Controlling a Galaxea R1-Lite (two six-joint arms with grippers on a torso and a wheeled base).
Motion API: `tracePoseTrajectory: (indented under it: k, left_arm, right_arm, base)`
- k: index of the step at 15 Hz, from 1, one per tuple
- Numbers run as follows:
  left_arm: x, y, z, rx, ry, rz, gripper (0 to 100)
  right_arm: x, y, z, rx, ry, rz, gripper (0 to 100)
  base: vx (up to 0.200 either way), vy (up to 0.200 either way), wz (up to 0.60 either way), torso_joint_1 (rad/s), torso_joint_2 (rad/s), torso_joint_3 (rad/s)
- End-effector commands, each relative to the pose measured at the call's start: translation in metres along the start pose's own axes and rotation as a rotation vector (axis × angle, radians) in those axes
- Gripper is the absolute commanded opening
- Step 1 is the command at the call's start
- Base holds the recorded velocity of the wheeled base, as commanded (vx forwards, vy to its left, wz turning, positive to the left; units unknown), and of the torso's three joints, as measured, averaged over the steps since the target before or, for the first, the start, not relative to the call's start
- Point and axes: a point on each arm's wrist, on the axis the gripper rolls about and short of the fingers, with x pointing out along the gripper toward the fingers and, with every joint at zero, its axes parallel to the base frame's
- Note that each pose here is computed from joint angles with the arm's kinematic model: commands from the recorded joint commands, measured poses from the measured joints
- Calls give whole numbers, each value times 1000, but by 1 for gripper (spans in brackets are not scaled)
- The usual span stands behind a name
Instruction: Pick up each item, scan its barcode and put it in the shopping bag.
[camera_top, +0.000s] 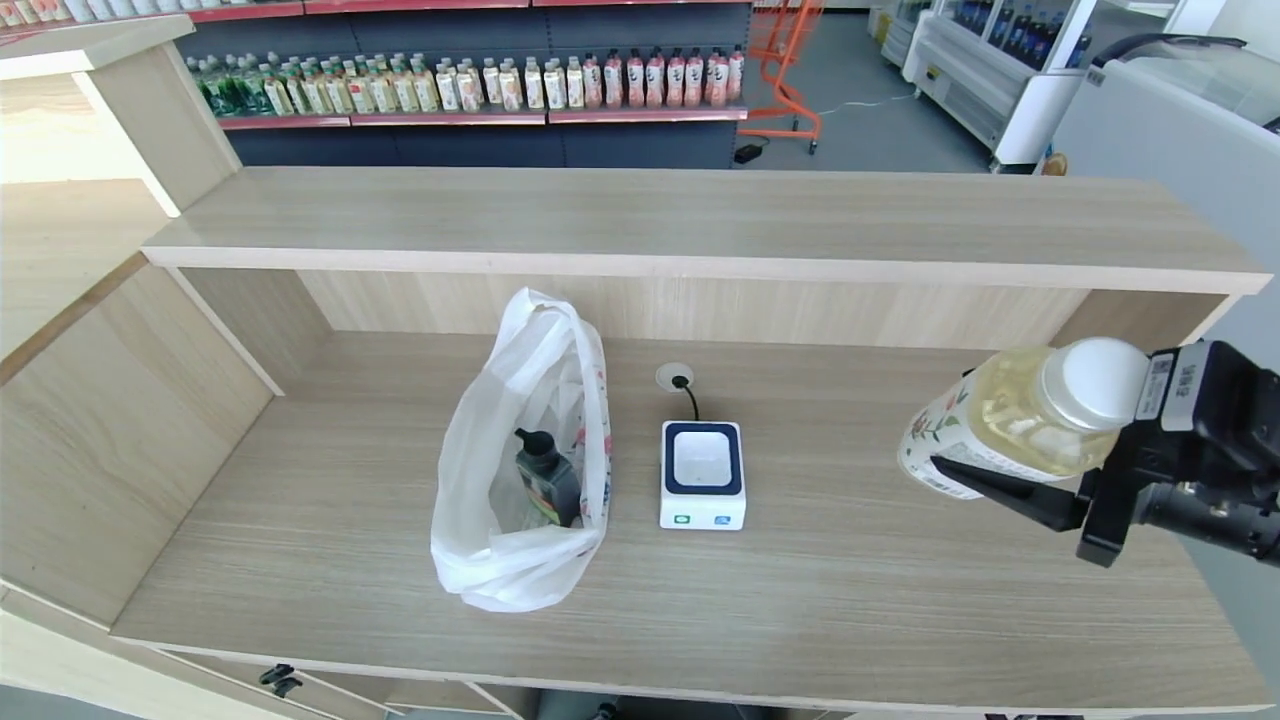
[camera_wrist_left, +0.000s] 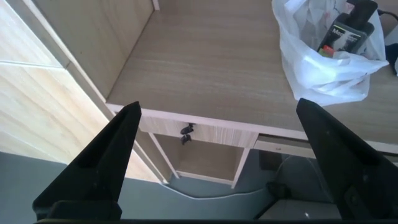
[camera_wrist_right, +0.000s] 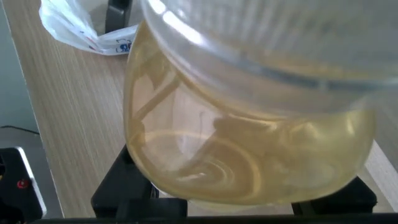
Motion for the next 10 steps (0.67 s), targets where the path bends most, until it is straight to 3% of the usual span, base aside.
tracePoseTrajectory:
  k: [1, 3, 6, 10]
  left_arm:
    - [0, 0, 0, 0, 0, 1, 100]
    - [0, 0, 0, -5, 0, 1, 100]
    - [0, 0, 0, -3, 0, 2, 100]
    - [0, 0, 0, -3, 0, 1, 100]
  right_arm:
    - [9, -1, -5, 12, -3, 34, 0]
    - [11, 2, -7, 20, -28, 75, 0]
    - [13, 7, -12, 35, -26, 110, 0]
    - [21, 16, -25, 31, 10, 156, 0]
  base:
    - [0, 0, 0, 0, 0, 0]
    - [0, 0, 0, 0, 0, 0]
    - [0, 200, 0, -15, -9, 6]
    - [0, 0, 0, 0, 0, 0]
